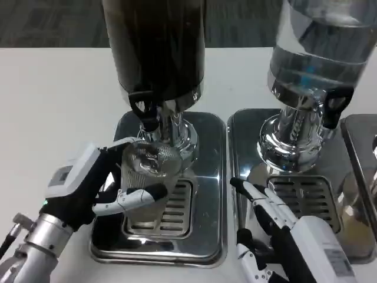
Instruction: Grasp the cup under the faucet to collect the drink, then remove the cup.
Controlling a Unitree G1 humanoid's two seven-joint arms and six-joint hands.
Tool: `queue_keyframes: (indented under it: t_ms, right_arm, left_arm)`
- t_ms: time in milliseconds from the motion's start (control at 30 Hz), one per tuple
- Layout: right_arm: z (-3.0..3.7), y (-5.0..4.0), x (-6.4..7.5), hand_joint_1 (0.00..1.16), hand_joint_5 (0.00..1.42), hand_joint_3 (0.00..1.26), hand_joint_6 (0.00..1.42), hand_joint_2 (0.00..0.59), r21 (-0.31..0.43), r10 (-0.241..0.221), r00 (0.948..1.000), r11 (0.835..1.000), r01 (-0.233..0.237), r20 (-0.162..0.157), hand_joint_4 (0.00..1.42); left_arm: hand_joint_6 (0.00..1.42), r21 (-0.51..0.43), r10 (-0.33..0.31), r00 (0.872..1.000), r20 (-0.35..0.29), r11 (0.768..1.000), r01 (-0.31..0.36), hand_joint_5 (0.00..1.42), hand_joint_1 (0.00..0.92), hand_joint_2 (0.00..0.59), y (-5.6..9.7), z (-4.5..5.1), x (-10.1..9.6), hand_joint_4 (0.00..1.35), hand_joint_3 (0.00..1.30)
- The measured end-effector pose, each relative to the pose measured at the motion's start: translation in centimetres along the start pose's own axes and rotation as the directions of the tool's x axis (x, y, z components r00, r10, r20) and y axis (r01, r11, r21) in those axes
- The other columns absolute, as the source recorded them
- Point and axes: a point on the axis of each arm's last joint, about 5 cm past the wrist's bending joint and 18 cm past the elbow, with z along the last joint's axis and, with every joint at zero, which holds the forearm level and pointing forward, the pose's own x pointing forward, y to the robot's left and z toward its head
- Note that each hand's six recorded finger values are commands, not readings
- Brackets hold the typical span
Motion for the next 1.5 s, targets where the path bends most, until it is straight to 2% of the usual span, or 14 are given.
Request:
queue_keyframes:
  t_ms: [467, 767, 1067, 1500]
  right_arm:
    - [-0.04, -0.03, 0.2, 0.27, 0.1, 0.12, 0.32, 0.586, 0.003, -0.003, 1.0, 1.0, 0.003, 0.005, 0.14]
    - [-0.29, 0.12, 0.7, 0.26, 0.11, 0.12, 0.33, 0.586, 0.011, -0.001, 0.9999, 1.0, 0.001, 0.011, 0.14]
    - [-0.34, 0.25, 0.7, 0.25, 0.12, 0.13, 0.34, 0.586, 0.016, 0.005, 1.0, 1.0, -0.005, 0.007, 0.14]
    - [-0.36, 0.23, 0.7, 0.24, 0.12, 0.13, 0.36, 0.586, 0.03, 0.0, 1.0, 1.0, 0.0, 0.003, 0.15]
  left_arm:
    - [0.59, 0.014, -0.015, 1.0, 0.012, 1.0, 0.015, 0.54, 0.095, 0.0, 0.5, -0.06, 0.0, 0.41, 0.44]
    - [0.43, 0.033, -0.019, 1.0, 0.024, 0.999, 0.018, 0.41, 0.063, 0.0, 1.0, -0.11, -0.1, 0.29, 0.41]
    - [0.32, 0.068, -0.025, 1.0, 0.016, 0.997, 0.023, 0.3, 0.052, 0.0, 1.3, -0.19, -0.4, 0.16, 0.34]
    - [0.3, 0.123, -0.046, 0.998, 0.038, 0.992, 0.041, 0.26, 0.035, 0.0, 1.8, -0.03, -0.3, 0.14, 0.32]
